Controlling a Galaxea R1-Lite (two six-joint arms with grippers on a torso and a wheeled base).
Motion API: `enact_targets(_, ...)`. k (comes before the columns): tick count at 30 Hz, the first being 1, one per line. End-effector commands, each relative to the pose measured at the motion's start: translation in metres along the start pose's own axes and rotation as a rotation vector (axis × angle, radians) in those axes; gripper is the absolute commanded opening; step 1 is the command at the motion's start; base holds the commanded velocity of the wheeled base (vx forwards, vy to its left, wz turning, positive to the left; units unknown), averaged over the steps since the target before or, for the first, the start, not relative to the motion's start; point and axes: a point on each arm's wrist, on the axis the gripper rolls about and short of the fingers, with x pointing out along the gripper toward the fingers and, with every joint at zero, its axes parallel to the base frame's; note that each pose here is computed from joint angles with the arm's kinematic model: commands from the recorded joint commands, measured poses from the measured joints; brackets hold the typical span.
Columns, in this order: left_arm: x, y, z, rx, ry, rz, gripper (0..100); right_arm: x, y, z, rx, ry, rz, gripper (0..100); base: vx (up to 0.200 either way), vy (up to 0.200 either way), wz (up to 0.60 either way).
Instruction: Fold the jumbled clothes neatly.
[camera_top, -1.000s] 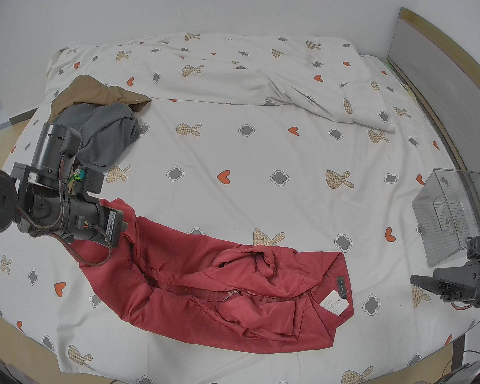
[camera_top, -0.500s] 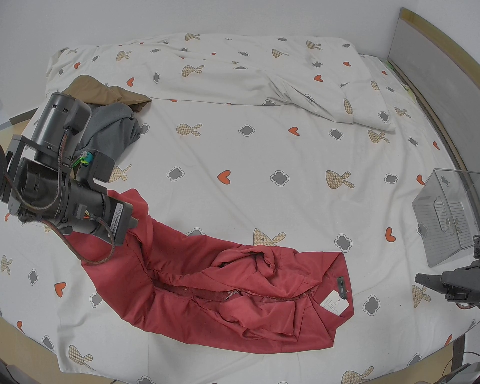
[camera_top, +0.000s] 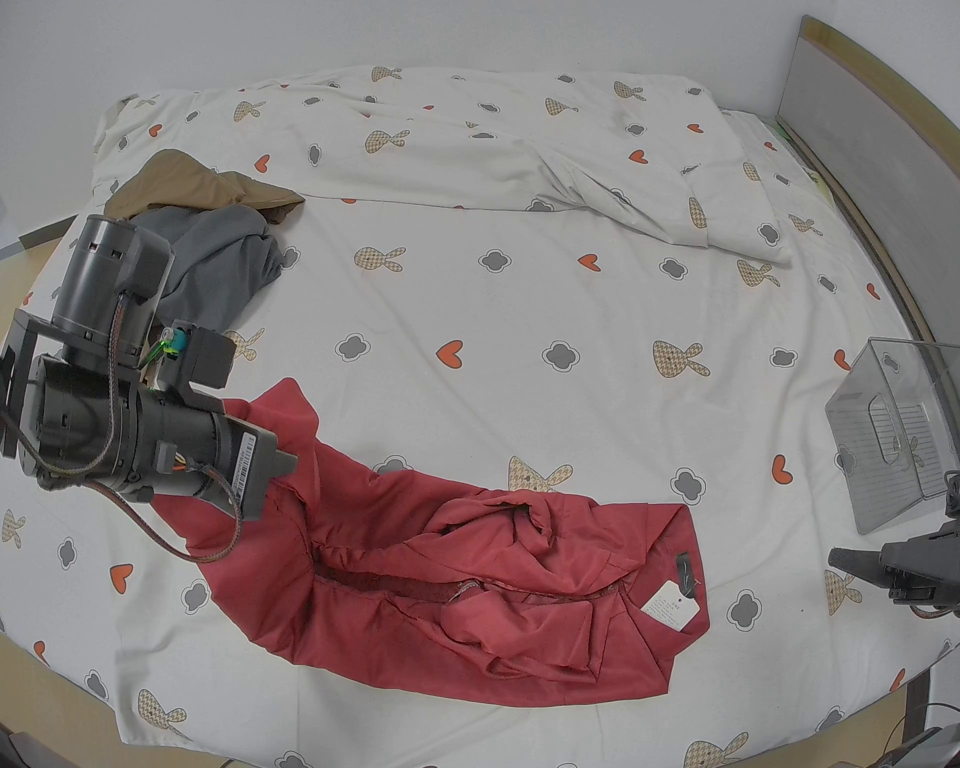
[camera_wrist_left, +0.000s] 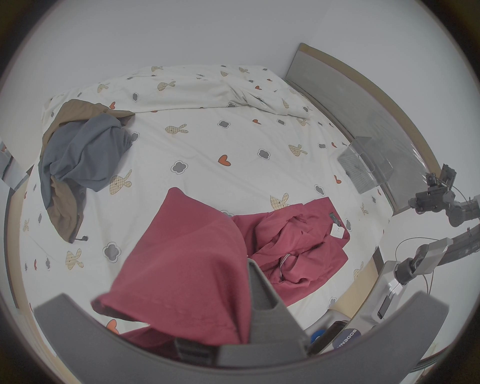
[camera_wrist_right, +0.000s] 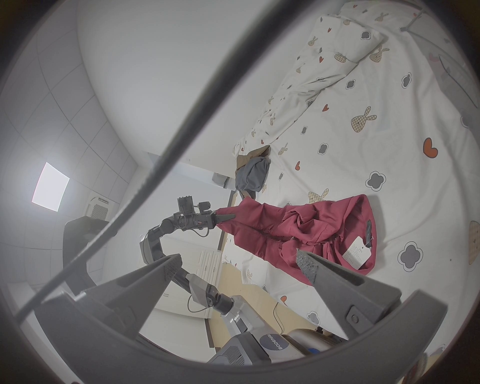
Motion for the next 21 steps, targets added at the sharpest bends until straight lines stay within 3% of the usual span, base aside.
enact_targets(1,-0.003,-0.001,-0.003,0.004,-0.001,0.009,0,0.001,-0.002,0.001,0.01,0.004,0.0,100,0.0,-0.2,0.0)
enact_targets(12,-0.004,-0.007,-0.007,0.026,-0.002,-0.006,0,0.001,-0.002,0.001,0.01,0.004,0.0,100,0.0,-0.2,0.0)
enact_targets(18,-0.006,-0.021,-0.008,0.115,-0.016,-0.005,0,0.0,-0.002,0.0,0.008,0.003,0.0,100,0.0,0.0,0.0)
enact_targets(21,0.003,-0.032,-0.004,0.119,-0.004,0.007,0,0.0,-0.002,0.0,0.008,0.003,0.0,100,0.0,0.0,0.0)
